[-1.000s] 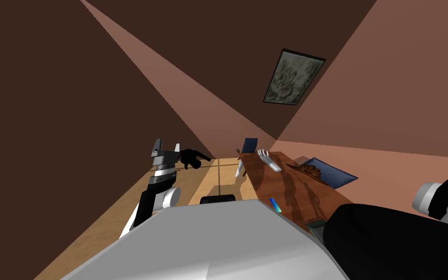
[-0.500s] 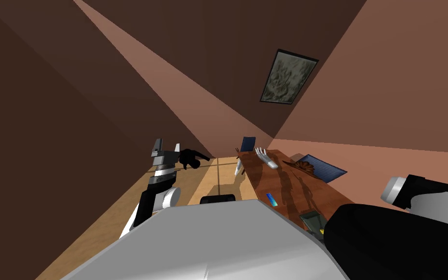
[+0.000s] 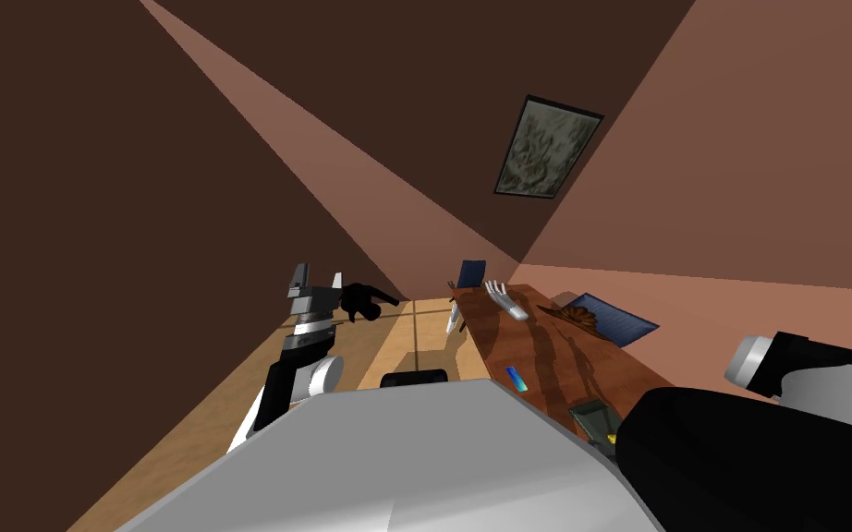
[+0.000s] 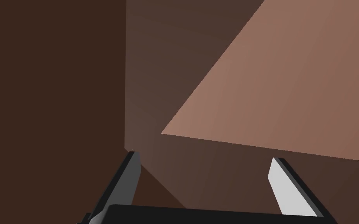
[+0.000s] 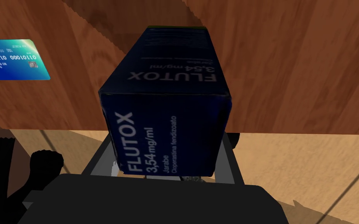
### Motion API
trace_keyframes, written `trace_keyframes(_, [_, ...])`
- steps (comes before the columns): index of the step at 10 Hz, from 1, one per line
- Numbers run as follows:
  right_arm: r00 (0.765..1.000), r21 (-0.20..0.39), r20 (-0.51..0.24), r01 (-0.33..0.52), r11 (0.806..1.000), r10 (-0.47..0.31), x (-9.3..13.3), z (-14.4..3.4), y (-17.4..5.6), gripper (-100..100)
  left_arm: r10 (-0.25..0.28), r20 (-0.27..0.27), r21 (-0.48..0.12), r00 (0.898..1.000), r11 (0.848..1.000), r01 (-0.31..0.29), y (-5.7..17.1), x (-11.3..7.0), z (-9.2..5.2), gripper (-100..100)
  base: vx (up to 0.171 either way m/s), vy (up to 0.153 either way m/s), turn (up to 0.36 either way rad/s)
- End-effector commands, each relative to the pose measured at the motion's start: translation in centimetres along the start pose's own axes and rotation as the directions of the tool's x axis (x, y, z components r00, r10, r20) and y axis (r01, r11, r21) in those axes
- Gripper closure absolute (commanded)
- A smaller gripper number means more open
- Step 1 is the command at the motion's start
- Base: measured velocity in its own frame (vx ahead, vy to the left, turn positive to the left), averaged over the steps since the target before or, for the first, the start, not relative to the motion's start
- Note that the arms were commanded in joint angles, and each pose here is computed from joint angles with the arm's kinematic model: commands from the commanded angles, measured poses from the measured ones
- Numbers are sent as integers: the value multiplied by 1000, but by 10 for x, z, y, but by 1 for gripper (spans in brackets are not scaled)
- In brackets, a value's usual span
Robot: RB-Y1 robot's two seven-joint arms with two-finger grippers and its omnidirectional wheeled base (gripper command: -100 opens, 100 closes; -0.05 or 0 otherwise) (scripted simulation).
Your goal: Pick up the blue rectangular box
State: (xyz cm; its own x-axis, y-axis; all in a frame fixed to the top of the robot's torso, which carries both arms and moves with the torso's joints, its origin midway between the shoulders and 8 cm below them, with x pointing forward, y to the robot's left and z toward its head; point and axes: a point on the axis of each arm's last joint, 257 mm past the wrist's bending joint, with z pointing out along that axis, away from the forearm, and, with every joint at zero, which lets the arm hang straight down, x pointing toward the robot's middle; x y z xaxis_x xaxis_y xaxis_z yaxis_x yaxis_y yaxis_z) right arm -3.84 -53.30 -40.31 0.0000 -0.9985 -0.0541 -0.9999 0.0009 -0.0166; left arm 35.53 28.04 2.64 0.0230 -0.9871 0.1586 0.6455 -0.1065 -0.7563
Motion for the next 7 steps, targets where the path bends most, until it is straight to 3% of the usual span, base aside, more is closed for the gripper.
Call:
trace_keyframes(1, [1000, 0, 0, 0, 1000, 0, 0, 0, 0, 0, 0, 0, 0, 1000, 1000, 0, 0, 0, 0, 0, 0, 0, 0])
trace_keyframes(2, [1000, 2, 0, -9, 1000, 9, 1, -8, 8, 100, 0, 0, 0, 1000, 1000, 0, 0, 0, 0, 0, 31, -5, 75])
trace_keyframes(5, [1000, 2, 1, -24, 1000, 24, 0, -20, 26, 100, 0, 0, 0, 1000, 1000, 0, 0, 0, 0, 0, 47, 0, 58])
trace_keyframes(6, [1000, 2, 1, -19, 1000, 19, 2, -17, 22, 100, 0, 0, 0, 1000, 1000, 0, 0, 0, 0, 0, 15, 0, 6])
trace_keyframes(7, [1000, 3, 1, -20, 1000, 20, 2, -18, 22, 0, 0, 0, 0, 1000, 1000, 0, 0, 0, 0, 0, 0, 0, 0])
